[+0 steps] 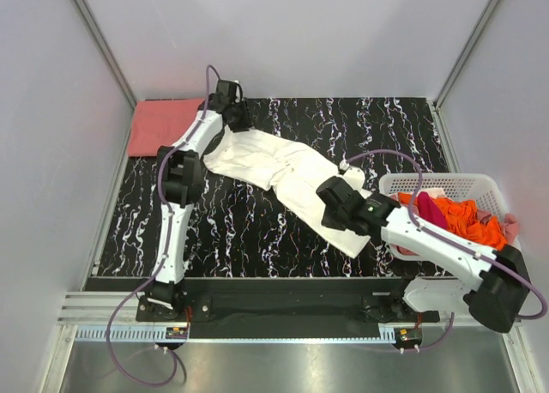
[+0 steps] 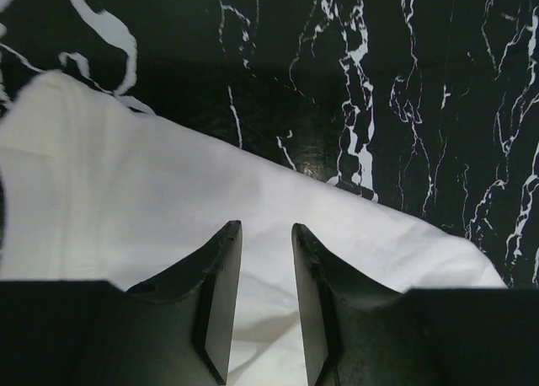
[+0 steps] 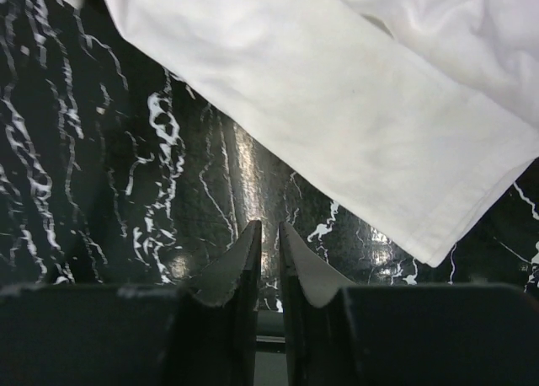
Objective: Fold and stack the t-shirts
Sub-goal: Fold the tshirt
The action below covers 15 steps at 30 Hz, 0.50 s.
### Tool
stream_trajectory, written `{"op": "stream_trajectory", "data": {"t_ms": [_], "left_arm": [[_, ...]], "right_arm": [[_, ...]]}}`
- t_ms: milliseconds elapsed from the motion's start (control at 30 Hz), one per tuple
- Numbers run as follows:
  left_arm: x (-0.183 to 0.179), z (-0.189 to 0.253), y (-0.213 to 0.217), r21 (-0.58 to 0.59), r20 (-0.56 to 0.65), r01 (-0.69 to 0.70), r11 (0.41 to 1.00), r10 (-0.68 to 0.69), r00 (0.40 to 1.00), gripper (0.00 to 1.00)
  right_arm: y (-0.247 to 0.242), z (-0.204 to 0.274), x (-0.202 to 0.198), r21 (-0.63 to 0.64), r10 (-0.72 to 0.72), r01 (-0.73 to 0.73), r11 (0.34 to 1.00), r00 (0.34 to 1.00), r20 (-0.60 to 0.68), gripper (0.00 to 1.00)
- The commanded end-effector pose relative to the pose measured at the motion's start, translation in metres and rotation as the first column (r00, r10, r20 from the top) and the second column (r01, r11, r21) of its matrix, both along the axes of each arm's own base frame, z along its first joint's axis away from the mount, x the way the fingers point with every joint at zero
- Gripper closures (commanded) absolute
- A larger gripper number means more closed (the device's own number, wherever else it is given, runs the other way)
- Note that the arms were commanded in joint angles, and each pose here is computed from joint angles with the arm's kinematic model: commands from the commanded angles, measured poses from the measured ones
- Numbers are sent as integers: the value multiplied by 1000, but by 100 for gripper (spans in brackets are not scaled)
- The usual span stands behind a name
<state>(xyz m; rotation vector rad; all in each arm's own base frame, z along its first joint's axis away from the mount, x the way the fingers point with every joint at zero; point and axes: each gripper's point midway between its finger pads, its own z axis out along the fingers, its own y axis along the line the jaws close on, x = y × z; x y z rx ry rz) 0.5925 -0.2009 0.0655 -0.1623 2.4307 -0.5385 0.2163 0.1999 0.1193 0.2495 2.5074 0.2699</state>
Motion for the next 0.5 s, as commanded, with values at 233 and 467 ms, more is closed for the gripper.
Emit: {"op": "stream_trajectory", "data": {"t_ms": [233, 467], "left_arm": [[-88, 120, 32, 71, 131, -63, 995, 53, 990, 83], [-158, 44, 69, 223, -39, -62, 973, 72, 997, 100]], "right_arm": [[-3, 69, 22, 41, -4, -5, 999, 978, 210, 79], [2, 65, 13, 82, 31, -48, 995, 981, 194, 78]]}}
